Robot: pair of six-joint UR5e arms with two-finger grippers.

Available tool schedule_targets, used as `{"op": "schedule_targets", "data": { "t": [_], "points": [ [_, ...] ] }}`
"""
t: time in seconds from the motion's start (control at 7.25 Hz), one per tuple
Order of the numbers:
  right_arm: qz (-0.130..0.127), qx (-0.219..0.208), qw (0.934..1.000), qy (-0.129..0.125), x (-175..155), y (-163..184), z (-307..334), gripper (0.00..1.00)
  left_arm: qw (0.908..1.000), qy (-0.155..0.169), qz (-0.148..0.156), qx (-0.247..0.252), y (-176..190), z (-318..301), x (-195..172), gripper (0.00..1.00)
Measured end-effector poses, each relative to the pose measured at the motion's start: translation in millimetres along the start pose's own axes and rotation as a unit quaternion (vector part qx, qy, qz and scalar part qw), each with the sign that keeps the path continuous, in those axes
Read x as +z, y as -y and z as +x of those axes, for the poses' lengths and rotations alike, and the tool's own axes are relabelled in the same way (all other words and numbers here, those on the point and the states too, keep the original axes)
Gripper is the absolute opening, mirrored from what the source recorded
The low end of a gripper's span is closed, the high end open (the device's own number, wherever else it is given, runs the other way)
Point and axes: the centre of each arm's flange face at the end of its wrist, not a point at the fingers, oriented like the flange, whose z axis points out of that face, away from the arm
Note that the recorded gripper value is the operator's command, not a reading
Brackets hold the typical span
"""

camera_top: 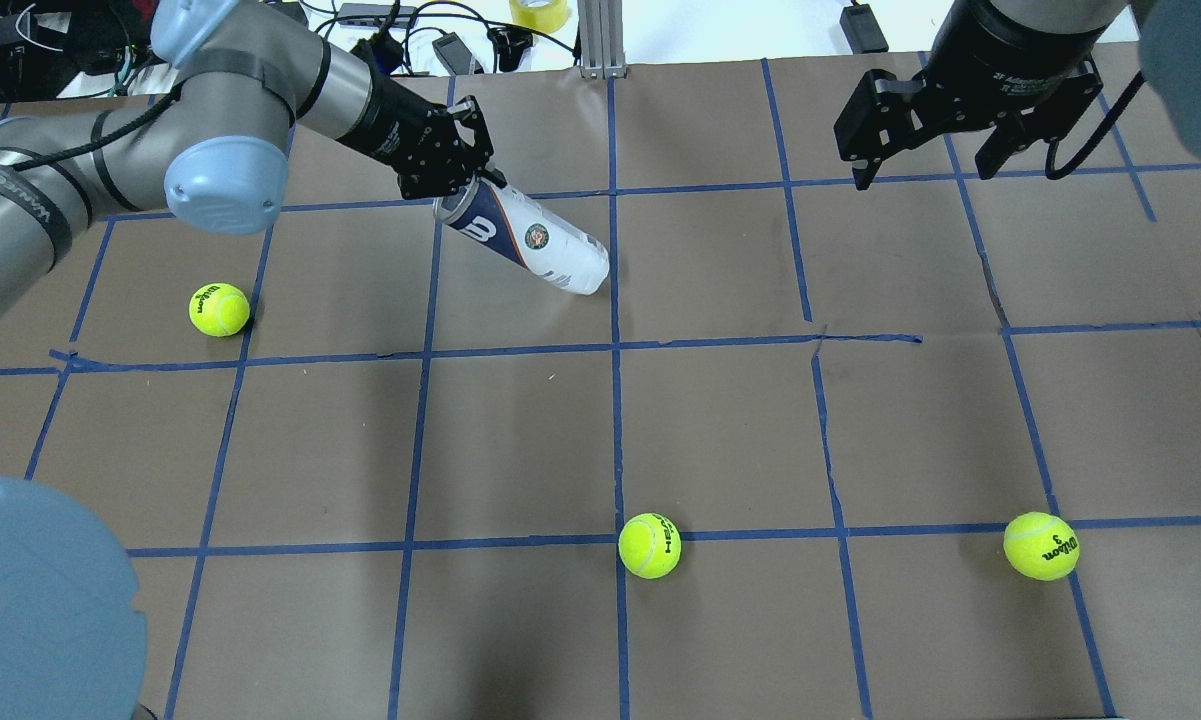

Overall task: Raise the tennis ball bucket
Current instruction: 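Lift the can with the left gripper and rotate it upright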

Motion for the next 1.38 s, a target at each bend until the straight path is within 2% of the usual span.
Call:
{"op": "schedule_targets", "data": {
  "t": [0.14,0.28,0.41,0.55,0.97,1.1,1.38],
  "points": [
    [0.0,0.0,1.0,0.0,0.1,-0.1,0.1,1.0,0.9997,0.013,0.022,0.004,-2.2,13.8,-14.8,0.0],
    [0.0,0.0,1.0,-0.001,0.1,-0.1,0.2,1.0,0.9976,0.045,0.047,0.023,-6.9,29.2,-22.3,0.0],
    [0.0,0.0,1.0,-0.001,0.2,0.0,0.2,1.0,0.9908,0.094,0.075,0.063,-11.0,48.3,-24.7,0.0],
    [0.0,0.0,1.0,-0.001,0.1,-0.1,0.2,1.0,0.98,0.137,0.09,0.113,-13.9,65.4,-24.6,0.0],
    [-0.001,0.0,1.0,-0.002,0.0,-0.4,0.3,1.0,0.945,0.221,0.067,0.231,-18.9,76.9,10.6,0.0],
    [-0.001,0.0,1.0,-0.002,0.0,-0.4,0.3,1.0,0.9377,0.237,0.06,0.247,-18.4,75.0,20.1,0.0],
    [-0.001,0.0,1.0,-0.001,0.3,-0.4,0.2,1.0,0.9341,0.244,0.051,0.256,-16.2,72.2,34.4,0.0]
  ]
}}
